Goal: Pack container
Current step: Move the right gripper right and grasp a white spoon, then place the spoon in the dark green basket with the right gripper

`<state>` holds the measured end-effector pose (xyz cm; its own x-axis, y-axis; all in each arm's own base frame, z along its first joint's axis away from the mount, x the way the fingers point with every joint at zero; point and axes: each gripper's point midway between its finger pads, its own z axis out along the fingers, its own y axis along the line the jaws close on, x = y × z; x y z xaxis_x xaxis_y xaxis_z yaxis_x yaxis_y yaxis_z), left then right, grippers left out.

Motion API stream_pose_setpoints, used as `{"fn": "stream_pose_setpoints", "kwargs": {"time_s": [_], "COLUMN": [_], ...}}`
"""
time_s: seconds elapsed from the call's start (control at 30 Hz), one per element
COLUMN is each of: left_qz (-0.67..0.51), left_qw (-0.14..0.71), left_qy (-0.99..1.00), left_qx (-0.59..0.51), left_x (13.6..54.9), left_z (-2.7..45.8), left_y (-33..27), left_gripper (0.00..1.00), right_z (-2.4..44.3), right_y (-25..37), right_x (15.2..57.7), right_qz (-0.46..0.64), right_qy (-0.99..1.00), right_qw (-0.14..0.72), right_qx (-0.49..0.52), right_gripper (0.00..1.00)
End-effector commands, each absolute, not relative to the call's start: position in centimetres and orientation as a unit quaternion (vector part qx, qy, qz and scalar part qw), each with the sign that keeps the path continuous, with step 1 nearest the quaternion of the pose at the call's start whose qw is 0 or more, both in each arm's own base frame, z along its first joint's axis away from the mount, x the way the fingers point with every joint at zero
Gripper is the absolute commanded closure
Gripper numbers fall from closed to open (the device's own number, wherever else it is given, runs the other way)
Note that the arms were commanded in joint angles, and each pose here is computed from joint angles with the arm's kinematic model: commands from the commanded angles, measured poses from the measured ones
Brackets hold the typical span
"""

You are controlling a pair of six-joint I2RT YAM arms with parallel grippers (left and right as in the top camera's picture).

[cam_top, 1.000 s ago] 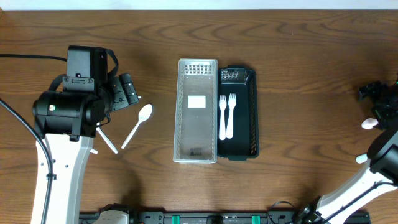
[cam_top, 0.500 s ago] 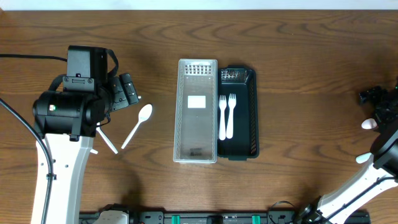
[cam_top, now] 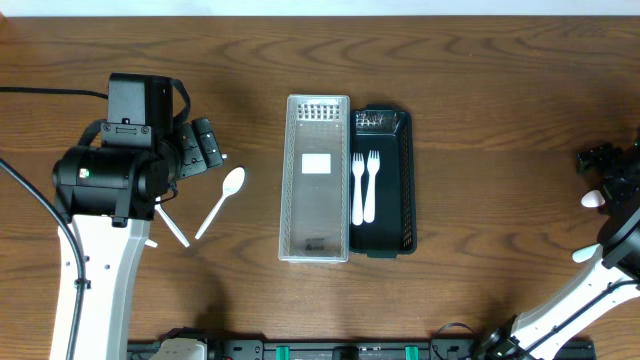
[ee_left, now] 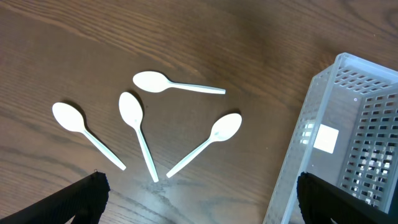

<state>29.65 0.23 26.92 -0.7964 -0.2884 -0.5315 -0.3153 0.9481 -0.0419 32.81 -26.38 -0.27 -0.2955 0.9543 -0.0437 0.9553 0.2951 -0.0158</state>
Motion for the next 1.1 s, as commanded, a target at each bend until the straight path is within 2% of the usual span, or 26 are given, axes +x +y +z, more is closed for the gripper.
{"fn": "stream_pose_setpoints", "kwargs": {"time_s": [0.0, 0.2, 0.27, 0.4, 0.53, 0.67, 0.73, 0.93, 1.07], "left_qz": [0.031, 0.031, 0.031, 0.031, 0.031, 0.031, 0.031, 0.031, 0.031], "left_qw": [0.272, 0.272, 0.272, 0.272, 0.272, 0.272, 0.272, 0.272, 0.272], "left_qy": [0.947, 0.947, 0.947, 0.947, 0.947, 0.947, 0.947, 0.947, 0.947], "left_qx": [-0.165, -0.165, -0.165, -0.165, -0.165, -0.165, -0.165, -0.165, -0.165], "left_x": [29.6, 29.6, 29.6, 29.6, 29.6, 29.6, 29.6, 29.6, 29.6], "left_z": [26.7, 26.7, 26.7, 26.7, 26.7, 26.7, 26.7, 26.7, 26.7], "left_y": [0.6, 0.6, 0.6, 0.6, 0.6, 0.6, 0.6, 0.6, 0.6], "left_gripper": [0.02, 0.02, 0.02, 0.02, 0.02, 0.02, 0.02, 0.02, 0.02], "right_z": [-1.4, -1.4, -1.4, -1.4, -1.3, -1.4, -1.3, 0.6, 4.6], "right_y": [-26.5, -26.2, -26.2, -26.2, -26.0, -24.7, -24.4, -22.4, -18.9], "right_x": [31.9, 31.7, 31.7, 31.6, 31.5, 32.5, 32.6, 34.6, 37.8], "right_qz": [-0.028, -0.027, -0.027, -0.027, -0.025, 0.017, 0.018, 0.015, 0.014], "right_qy": [0.807, 0.807, 0.807, 0.809, 0.809, 0.837, 0.842, 0.865, 0.899], "right_qw": [-0.004, -0.012, -0.013, -0.013, -0.018, -0.016, -0.017, 0.004, 0.058], "right_qx": [0.590, 0.590, 0.589, 0.587, 0.586, 0.547, 0.540, 0.502, 0.435], "right_gripper": [0.10, 0.56, 0.66, 0.74, 0.86, 0.88, 0.98, 0.98, 0.99]}}
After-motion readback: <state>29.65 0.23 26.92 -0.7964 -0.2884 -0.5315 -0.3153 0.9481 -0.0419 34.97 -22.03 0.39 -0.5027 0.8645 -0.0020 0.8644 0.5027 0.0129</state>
